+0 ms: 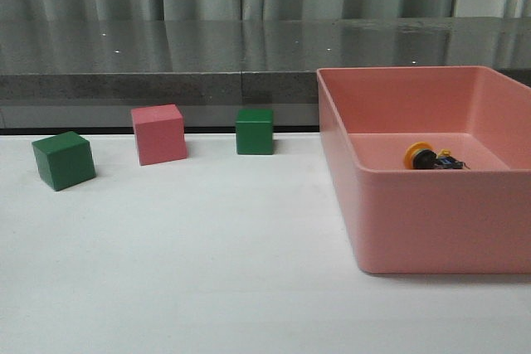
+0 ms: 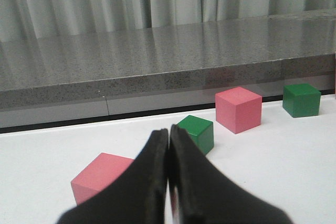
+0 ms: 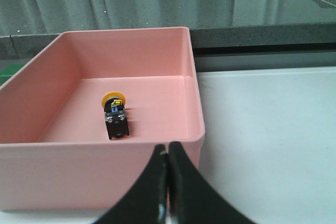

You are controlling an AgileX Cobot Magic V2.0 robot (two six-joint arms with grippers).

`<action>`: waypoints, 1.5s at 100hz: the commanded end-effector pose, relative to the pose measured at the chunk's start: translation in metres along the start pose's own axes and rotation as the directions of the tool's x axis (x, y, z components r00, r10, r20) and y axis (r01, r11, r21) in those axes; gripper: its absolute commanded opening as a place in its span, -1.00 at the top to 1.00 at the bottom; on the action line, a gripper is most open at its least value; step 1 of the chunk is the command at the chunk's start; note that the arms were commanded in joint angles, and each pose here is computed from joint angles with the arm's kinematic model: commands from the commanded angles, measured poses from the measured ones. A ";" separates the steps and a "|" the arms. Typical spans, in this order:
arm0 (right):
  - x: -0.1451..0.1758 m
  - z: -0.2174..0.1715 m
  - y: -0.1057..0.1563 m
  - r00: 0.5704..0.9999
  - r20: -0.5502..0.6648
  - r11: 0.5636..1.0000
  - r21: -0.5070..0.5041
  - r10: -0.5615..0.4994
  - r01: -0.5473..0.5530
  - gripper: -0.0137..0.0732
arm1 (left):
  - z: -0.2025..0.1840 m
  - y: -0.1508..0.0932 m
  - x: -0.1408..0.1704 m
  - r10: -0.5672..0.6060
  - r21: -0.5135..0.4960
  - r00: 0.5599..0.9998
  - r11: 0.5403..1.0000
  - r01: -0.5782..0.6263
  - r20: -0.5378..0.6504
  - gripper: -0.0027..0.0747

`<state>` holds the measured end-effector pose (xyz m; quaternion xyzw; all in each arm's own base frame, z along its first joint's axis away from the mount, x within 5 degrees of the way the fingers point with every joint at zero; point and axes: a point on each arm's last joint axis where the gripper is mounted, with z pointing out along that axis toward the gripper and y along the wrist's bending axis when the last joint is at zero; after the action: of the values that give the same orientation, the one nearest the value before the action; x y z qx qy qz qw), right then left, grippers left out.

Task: Place and stand button with both arms
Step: 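Move the right gripper over the yellow-capped button in the pink bin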

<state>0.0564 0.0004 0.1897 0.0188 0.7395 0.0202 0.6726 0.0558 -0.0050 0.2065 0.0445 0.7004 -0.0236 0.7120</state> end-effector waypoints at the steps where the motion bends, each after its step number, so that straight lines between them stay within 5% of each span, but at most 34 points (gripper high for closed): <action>1: -0.013 -0.003 0.001 0.993 0.115 1.000 -0.005 0.004 -0.003 0.85 | -0.001 -0.001 0.002 -0.012 0.016 0.997 1.000 0.011 0.078 0.98; 34: -0.013 -0.003 0.001 0.993 0.115 1.000 -0.004 0.002 -0.001 0.85 | -0.001 -0.001 0.002 -0.012 0.016 0.997 1.000 0.011 0.078 0.98; 48: -0.016 -0.003 0.000 0.979 0.153 0.991 0.021 -0.137 0.135 0.85 | -0.001 -0.001 0.002 -0.012 0.016 0.997 1.000 0.011 0.078 0.98; 71: -0.019 -0.004 0.001 0.972 0.185 0.990 0.023 -0.142 0.141 0.85 | -0.001 -0.001 0.002 -0.012 0.016 0.997 1.000 0.011 0.078 0.98; 94: -0.046 -0.011 0.003 0.930 0.344 0.992 0.025 -0.127 0.126 0.85 | -0.001 -0.001 0.002 -0.012 0.016 0.997 1.000 0.011 0.078 0.98; 119: -0.115 -0.014 0.007 1.000 0.003 1.000 -0.008 -0.008 0.008 0.85 | -0.001 -0.001 0.002 -0.012 0.016 0.997 1.000 0.011 0.078 0.98; 150: -0.200 0.052 0.021 0.926 -0.365 0.991 -0.055 0.095 -0.123 0.85 | -0.001 -0.001 0.002 -0.012 0.016 0.997 1.000 0.011 0.078 0.98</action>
<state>0.1022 0.0069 0.3602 0.0202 0.8495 0.0573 0.5241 0.0558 -0.0050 0.2065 0.0445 0.7004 -0.0236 0.7120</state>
